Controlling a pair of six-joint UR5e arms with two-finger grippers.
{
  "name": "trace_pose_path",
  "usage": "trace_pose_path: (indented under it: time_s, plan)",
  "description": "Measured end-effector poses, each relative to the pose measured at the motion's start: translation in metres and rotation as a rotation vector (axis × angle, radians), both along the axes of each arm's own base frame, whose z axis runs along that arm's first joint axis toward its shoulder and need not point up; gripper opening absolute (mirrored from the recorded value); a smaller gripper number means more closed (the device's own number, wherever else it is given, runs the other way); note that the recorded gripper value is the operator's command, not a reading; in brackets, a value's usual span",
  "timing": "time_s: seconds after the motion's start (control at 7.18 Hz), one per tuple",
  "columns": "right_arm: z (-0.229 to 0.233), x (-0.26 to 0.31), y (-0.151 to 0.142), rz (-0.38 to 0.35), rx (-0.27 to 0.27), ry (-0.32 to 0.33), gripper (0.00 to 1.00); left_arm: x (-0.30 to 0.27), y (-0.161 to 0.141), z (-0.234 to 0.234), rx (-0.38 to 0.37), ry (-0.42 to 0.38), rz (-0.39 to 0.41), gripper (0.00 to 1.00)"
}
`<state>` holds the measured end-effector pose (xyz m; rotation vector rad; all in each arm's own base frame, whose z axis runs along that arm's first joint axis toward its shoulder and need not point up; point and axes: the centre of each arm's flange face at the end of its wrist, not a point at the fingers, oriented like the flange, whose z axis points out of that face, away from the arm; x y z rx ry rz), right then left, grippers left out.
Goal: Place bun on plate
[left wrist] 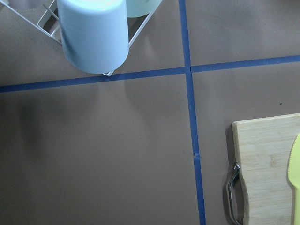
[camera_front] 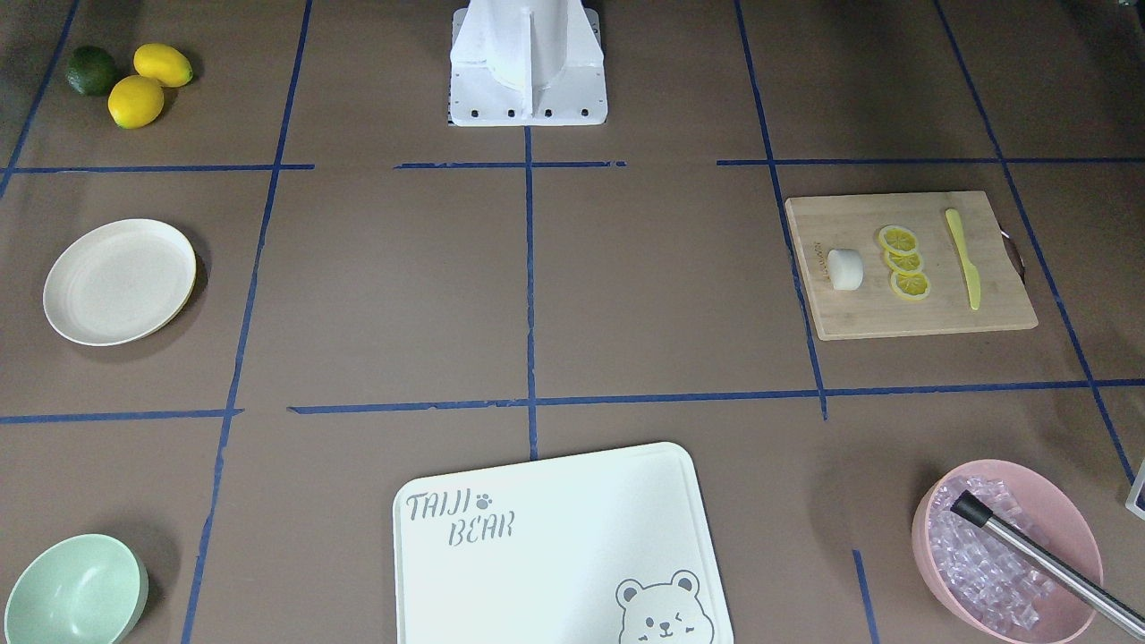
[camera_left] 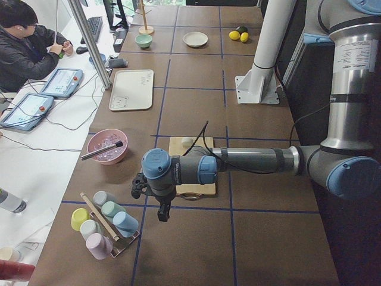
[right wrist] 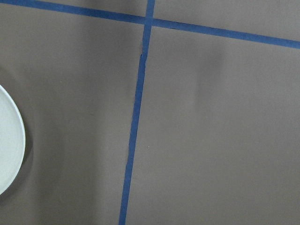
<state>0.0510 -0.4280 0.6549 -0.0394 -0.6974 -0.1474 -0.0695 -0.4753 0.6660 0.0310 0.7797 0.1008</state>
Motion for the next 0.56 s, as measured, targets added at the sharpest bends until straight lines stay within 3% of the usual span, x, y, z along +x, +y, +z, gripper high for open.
trace_pose_path:
  time_s: [0.56]
  plan:
    - [-0.0073, -0.0103, -0.0029, 0.028, -0.015, -0.071, 1.0, 0.0, 0.0018, -0.0083, 0.011, -0.001, -0.001, 1.0]
